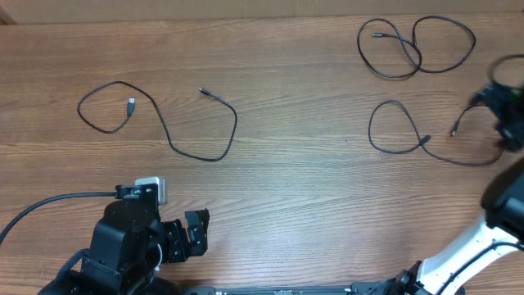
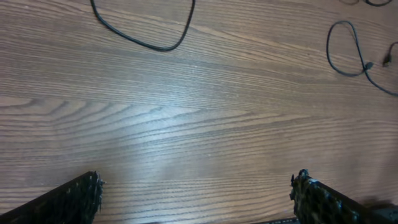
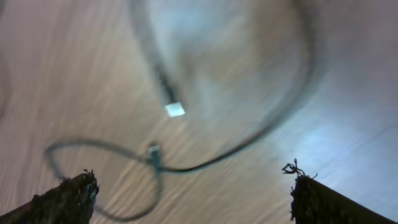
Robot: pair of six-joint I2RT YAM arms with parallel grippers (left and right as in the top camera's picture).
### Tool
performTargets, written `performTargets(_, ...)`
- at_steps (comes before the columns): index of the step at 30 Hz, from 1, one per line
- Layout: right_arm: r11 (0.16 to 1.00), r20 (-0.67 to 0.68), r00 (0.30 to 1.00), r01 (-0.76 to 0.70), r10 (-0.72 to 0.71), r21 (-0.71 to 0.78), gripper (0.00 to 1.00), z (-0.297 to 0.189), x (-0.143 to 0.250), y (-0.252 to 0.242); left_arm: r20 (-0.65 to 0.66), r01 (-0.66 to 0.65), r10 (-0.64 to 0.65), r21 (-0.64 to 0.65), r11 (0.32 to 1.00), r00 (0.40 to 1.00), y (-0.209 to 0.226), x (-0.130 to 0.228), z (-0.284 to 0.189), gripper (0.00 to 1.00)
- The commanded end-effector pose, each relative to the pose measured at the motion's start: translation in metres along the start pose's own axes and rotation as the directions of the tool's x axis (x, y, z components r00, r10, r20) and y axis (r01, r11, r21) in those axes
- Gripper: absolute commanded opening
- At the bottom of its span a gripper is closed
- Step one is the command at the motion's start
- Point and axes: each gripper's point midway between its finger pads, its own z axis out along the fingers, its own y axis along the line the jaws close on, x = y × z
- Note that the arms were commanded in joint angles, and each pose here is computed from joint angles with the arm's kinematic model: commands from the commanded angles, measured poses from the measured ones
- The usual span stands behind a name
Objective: Untangle cables
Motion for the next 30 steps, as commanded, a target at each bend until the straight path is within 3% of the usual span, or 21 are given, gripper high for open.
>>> performTargets(1,0.996,-0.027,0.996,-0.090,0.090,0.004,1.00,0.008,0.002,-0.024,0.018,0.001,0.000,-0.024,1.000,1.000,0.004,-0.002,0.001,1.00)
performTargets(8,0.972,-0.035,0.972,-0.233,0.234,0.013,0.99,0.046,0.000,-0.064,0.018,0.001,-0.001,-0.026,1.000,1.000,0.005,-0.002,0.001,1.00)
performTargets(17,0.970,0.027,0.970,-0.241,0.240,0.042,0.73,0.058,-0.009,-0.074,0.016,0.001,-0.001,-0.023,1.000,1.000,0.004,-0.002,0.001,1.00)
performTargets(23,0.940,0.093,0.957,-0.287,0.274,0.186,0.77,0.067,-0.006,-0.093,0.012,0.001,-0.001,-0.017,1.000,1.000,0.003,-0.001,0.001,1.00)
performTargets(30,0.943,0.088,0.958,-0.284,0.273,0.171,0.74,0.090,0.001,-0.095,0.012,0.001,-0.001,-0.017,1.000,1.000,0.003,-0.001,0.001,1.00)
